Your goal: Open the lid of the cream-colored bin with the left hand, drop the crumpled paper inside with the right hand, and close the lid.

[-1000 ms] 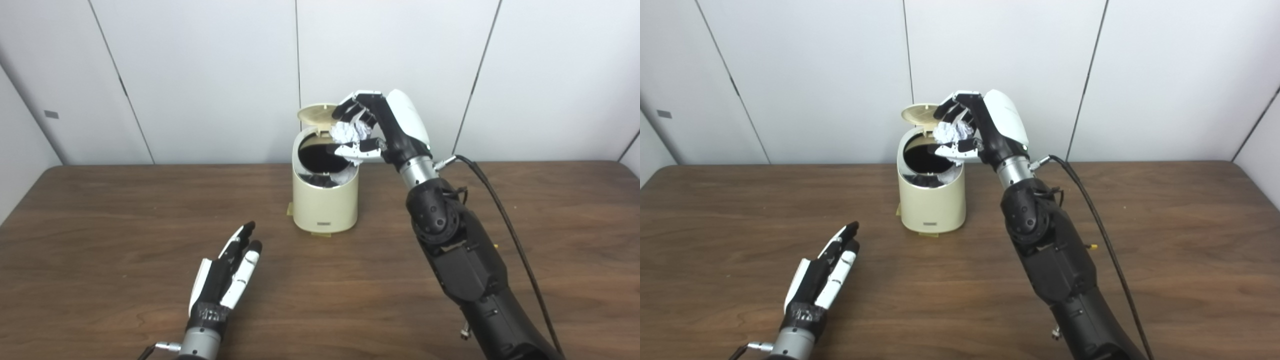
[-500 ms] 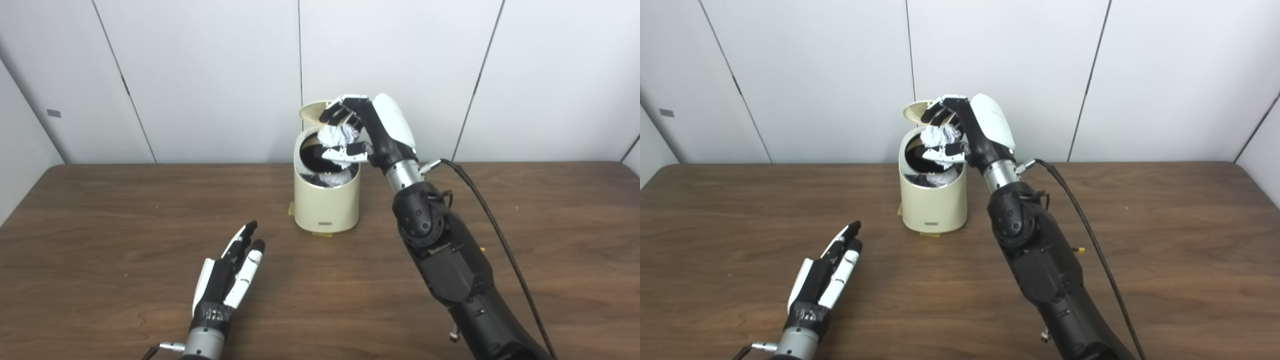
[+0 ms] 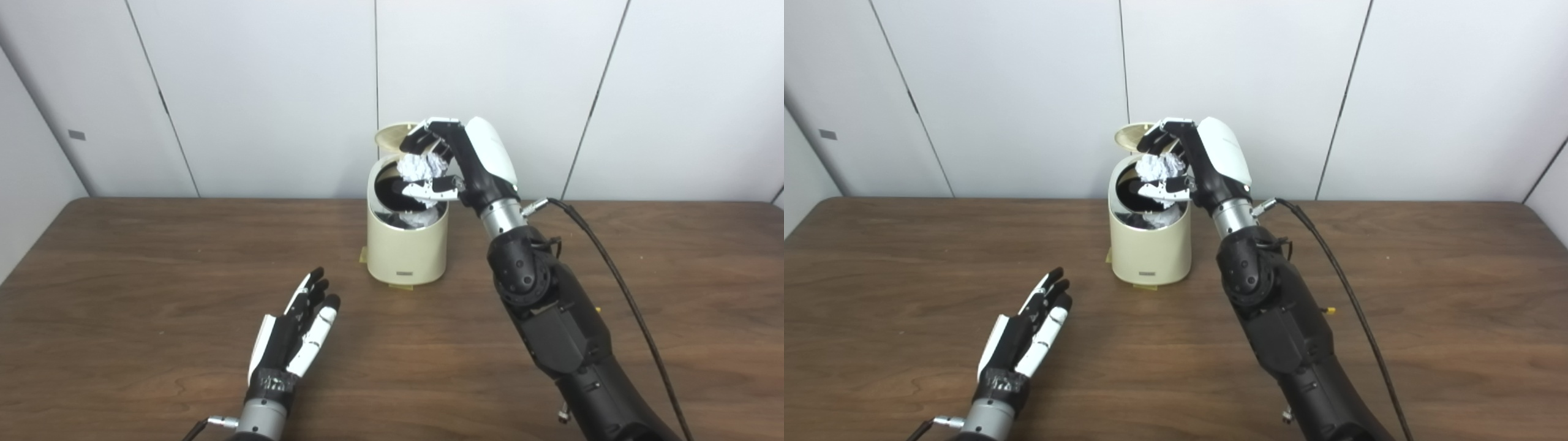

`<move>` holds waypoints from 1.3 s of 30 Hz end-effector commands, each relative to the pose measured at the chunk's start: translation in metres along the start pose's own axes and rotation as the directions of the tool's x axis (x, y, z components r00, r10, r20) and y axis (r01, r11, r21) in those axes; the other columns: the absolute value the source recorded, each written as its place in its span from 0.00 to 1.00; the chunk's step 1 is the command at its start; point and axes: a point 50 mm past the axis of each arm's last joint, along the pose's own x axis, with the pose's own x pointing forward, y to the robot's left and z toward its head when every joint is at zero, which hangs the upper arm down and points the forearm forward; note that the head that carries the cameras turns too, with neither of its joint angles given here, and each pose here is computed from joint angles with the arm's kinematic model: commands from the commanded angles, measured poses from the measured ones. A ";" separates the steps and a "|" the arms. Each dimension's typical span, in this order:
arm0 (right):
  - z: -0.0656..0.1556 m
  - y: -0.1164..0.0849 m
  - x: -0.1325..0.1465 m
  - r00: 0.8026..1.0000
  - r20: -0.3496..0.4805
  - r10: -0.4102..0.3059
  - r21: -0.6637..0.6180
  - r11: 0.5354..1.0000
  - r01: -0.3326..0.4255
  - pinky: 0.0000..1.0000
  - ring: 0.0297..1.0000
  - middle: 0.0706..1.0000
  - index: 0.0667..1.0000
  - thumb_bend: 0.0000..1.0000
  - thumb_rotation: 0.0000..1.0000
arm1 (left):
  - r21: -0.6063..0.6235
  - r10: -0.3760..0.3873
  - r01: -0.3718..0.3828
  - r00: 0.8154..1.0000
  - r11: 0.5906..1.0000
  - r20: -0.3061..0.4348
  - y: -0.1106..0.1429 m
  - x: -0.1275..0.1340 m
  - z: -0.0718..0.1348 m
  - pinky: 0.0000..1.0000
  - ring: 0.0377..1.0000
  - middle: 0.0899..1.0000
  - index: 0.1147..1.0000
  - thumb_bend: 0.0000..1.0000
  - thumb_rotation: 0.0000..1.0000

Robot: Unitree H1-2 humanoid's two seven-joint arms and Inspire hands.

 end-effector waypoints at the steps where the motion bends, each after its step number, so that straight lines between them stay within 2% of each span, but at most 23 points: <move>1: 0.024 -0.015 0.019 0.992 0.110 -0.055 0.008 0.998 0.055 0.32 0.38 0.47 0.48 0.50 0.00 | -0.003 0.005 -0.005 0.999 1.000 0.044 -0.002 -0.004 0.010 1.00 0.96 0.94 1.00 0.57 0.76; 4: 0.024 -0.014 0.019 0.992 0.123 -0.025 0.000 1.000 0.026 0.35 0.39 0.47 0.46 0.50 0.00 | -0.003 0.003 -0.003 0.999 1.000 0.042 -0.002 -0.004 0.011 1.00 0.96 0.94 1.00 0.58 0.77; 9: 0.024 -0.009 0.020 0.992 0.129 0.005 -0.013 1.000 -0.003 0.43 0.40 0.46 0.50 0.50 0.00 | -0.012 0.000 0.000 0.999 1.000 0.045 -0.002 -0.005 0.012 1.00 0.96 0.94 1.00 0.57 0.75; 14: 0.024 -0.007 0.021 0.990 0.139 0.030 -0.032 0.999 -0.026 0.41 0.40 0.47 0.51 0.50 0.00 | 0.000 -0.003 0.003 0.999 1.000 0.049 -0.002 -0.005 0.011 1.00 0.95 0.94 1.00 0.57 0.76; 17: 0.024 -0.006 0.021 0.989 0.138 0.045 -0.052 0.998 -0.038 0.45 0.40 0.47 0.49 0.52 0.00 | -0.020 -0.008 0.009 0.999 1.000 0.052 -0.004 -0.006 0.011 1.00 0.96 0.94 1.00 0.58 0.76; 30: 0.021 -0.007 0.020 0.989 0.130 0.071 -0.094 0.994 -0.060 0.44 0.42 0.50 0.45 0.52 0.00 | -0.042 -0.025 0.027 0.998 0.999 0.049 -0.004 -0.007 0.012 1.00 0.99 0.95 1.00 0.59 0.75; 32: 0.020 -0.007 0.020 0.989 0.127 0.074 -0.099 0.993 -0.062 0.45 0.52 0.49 0.44 0.52 0.00 | -0.044 -0.026 0.028 0.998 0.999 0.050 -0.005 -0.007 0.012 1.00 0.99 0.95 1.00 0.58 0.74; 34: 0.019 -0.007 0.019 0.989 0.125 0.078 -0.118 0.991 -0.063 0.48 0.57 0.59 0.45 0.52 0.10 | -0.039 -0.028 0.030 0.998 0.999 0.053 -0.005 -0.007 0.012 1.00 0.98 0.95 1.00 0.58 0.74; 39: 0.018 -0.006 0.018 0.989 0.127 0.081 -0.148 0.987 -0.062 0.64 0.68 0.67 0.46 0.52 0.13 | -0.043 -0.026 0.028 0.998 0.999 0.049 -0.005 -0.007 0.012 1.00 0.98 0.95 1.00 0.57 0.73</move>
